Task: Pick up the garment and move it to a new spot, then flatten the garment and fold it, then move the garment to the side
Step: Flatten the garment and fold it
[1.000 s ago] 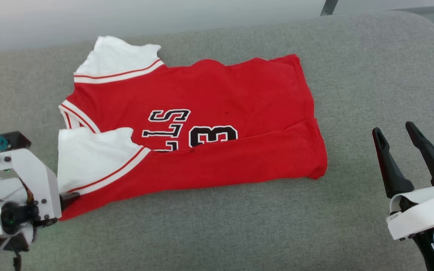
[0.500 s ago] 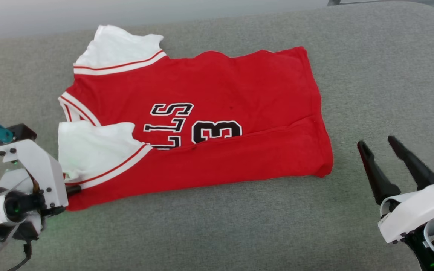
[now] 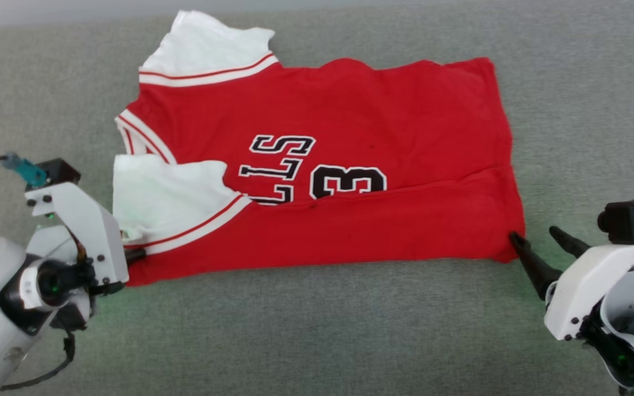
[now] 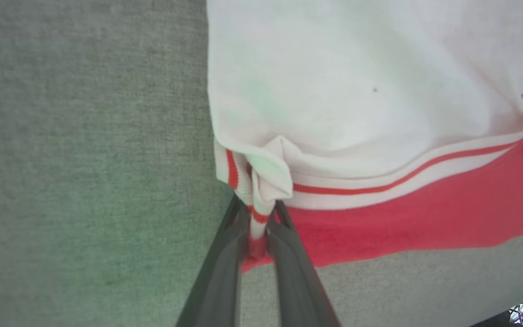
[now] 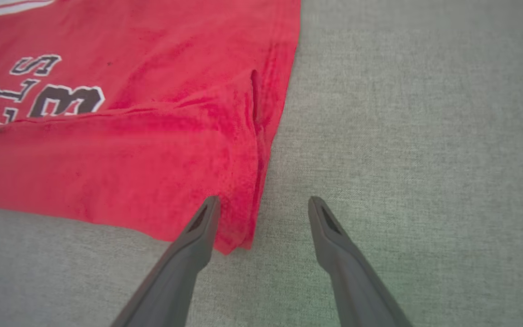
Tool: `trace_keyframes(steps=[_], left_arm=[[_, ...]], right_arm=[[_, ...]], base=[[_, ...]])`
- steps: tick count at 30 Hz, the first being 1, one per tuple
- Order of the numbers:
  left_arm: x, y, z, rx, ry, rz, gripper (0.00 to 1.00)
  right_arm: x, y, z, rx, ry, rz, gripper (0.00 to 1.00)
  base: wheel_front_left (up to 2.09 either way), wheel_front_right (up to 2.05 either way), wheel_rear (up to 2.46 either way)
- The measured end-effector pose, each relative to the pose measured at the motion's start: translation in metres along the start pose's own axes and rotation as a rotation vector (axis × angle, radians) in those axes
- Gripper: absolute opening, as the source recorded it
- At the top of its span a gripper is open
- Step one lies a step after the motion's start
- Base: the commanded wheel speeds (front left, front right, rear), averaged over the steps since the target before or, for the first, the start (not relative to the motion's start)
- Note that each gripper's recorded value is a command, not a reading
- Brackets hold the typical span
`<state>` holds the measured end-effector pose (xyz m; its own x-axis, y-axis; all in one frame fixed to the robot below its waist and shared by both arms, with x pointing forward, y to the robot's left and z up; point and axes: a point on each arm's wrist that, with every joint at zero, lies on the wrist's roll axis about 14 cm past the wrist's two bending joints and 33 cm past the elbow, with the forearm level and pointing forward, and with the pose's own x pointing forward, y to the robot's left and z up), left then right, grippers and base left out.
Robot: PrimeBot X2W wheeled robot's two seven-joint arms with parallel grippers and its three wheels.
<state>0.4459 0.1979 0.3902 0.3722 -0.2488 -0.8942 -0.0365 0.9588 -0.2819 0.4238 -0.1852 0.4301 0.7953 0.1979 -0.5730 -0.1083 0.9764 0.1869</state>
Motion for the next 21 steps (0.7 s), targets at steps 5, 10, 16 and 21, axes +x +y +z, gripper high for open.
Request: trace_keyframes(steps=[5, 10, 16, 21], left_arm=[[0.003, 0.002, 0.000, -0.012, -0.004, -0.003, 0.00], [0.004, 0.005, 0.000, -0.024, -0.007, -0.007, 0.00], [0.002, 0.008, 0.002, -0.038, -0.020, -0.013, 0.00], [-0.005, 0.007, 0.003, -0.047, -0.032, -0.024, 0.00]], right_arm=[[0.022, 0.007, -0.019, -0.006, 0.106, 0.026, 1.00], [0.035, 0.015, -0.025, -0.045, 0.177, 0.055, 0.00], [0.037, 0.018, -0.020, -0.075, 0.185, 0.067, 0.00], [0.030, 0.009, -0.008, -0.091, 0.160, 0.048, 0.00]], base=[[0.00, 0.00, 0.00], [0.00, 0.00, 0.00], [0.00, 0.00, 0.00], [0.00, 0.00, 0.00]])
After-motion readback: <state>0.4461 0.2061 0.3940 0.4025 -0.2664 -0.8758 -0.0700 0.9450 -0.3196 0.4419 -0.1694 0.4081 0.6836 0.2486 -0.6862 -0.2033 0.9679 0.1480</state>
